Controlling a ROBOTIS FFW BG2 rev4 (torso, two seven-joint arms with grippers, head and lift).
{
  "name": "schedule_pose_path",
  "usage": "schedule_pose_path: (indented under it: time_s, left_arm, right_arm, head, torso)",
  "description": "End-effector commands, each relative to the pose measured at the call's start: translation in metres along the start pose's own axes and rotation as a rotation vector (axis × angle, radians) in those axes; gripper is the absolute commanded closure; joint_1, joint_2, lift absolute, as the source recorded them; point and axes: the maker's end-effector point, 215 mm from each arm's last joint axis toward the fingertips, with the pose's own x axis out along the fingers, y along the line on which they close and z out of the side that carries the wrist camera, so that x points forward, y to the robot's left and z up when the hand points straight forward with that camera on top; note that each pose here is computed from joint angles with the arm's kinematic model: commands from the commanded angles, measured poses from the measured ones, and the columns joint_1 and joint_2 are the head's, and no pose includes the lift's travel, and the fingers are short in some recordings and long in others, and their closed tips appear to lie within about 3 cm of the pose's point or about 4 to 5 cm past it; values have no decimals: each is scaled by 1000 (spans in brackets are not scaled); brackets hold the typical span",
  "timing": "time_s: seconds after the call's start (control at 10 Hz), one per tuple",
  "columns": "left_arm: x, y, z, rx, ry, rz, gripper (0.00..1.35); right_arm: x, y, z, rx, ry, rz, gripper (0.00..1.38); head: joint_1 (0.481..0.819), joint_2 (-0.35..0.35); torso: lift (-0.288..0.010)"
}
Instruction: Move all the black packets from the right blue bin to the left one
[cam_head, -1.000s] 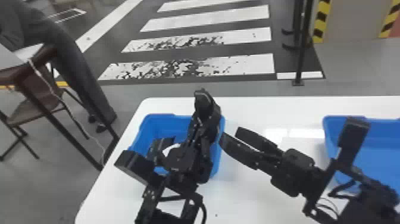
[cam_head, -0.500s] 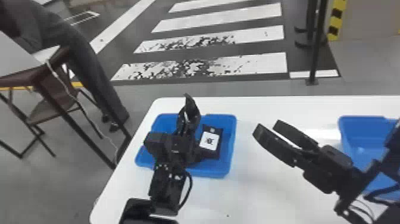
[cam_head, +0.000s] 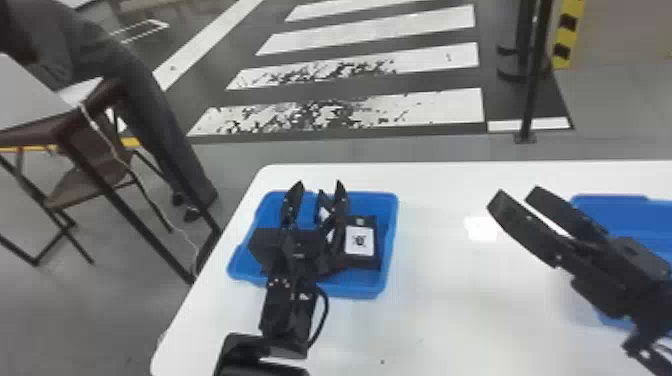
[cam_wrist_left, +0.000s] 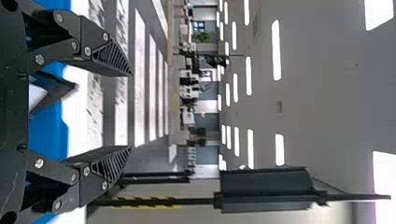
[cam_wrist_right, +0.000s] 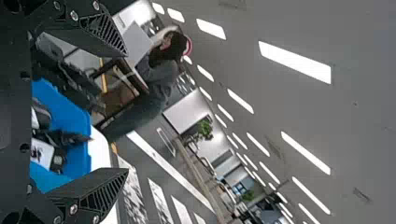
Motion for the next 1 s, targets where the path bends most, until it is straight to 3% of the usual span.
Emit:
schedule_pose_path:
  time_s: [0.0,0.1,0.3,0.5,0.7,0.9]
  left_arm:
    - [-11,-34,53,-75,-176,-53,67]
    - [-21,-48,85,-102,-232,-80,67]
    - [-46,-70,131,-69,-227,-130,-2]
    - [-83,-76,160,-82,-195,-146,-2]
    - [-101,-74,149,-30,-110,-139,-2]
    - [-108,-56,140,-8,-21,-86,-2]
  right_arm:
    - [-26,-35,27,-116,-43,-105,167]
    - [-46,-59,42,-186,-54,-183,167]
    - [-94,-84,87,-393,-87,-344,167]
    - [-124,-61,117,-485,-144,-435,167]
    - [-151,-51,123,-518,-145,-530,167]
    - [-159,-49,102,-494,-82,-558,167]
  head:
    - [695,277]
    - [695,215]
    - [695,120]
    - [677,11]
    - [679,-27]
    - [695,-41]
  torso:
    - [-140]
    - [-140]
    - [-140]
    - [-140]
    - [-140]
    - [-140]
